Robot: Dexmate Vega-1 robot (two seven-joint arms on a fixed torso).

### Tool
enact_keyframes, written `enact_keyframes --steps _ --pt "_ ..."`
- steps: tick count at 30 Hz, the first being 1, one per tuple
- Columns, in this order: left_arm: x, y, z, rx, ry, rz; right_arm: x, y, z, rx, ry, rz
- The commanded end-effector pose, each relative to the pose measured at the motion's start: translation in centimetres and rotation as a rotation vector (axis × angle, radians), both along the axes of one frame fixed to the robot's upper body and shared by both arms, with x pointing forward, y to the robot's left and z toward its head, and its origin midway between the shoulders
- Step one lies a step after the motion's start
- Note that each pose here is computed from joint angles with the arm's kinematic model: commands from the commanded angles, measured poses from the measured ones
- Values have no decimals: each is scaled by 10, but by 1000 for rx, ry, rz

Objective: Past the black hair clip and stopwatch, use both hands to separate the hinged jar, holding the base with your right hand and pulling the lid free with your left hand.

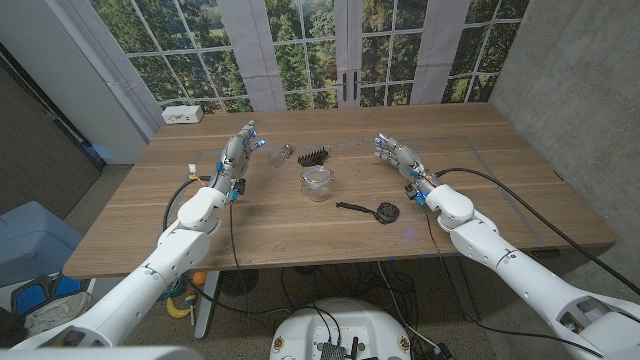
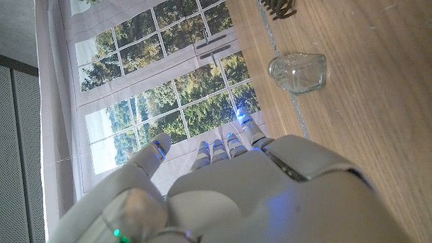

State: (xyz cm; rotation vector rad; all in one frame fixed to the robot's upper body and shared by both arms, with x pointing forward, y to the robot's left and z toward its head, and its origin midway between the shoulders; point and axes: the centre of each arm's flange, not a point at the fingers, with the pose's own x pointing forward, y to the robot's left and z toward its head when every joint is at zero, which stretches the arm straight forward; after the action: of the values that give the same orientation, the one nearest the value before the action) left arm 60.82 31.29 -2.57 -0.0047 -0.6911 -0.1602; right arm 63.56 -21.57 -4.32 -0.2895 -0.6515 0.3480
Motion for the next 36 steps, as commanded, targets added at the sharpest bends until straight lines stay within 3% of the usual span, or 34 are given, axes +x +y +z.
enact_keyframes --steps 1,16,36 --pt "-3 6 -3 -5 -4 -7 -15 16 -5 -108 -32 -41" --pt "-5 8 -2 -11 -14 -15 -31 31 -8 -272 -95 -120" --pt "-9 19 0 -33 -25 -16 -43 47 -20 -356 -148 -176"
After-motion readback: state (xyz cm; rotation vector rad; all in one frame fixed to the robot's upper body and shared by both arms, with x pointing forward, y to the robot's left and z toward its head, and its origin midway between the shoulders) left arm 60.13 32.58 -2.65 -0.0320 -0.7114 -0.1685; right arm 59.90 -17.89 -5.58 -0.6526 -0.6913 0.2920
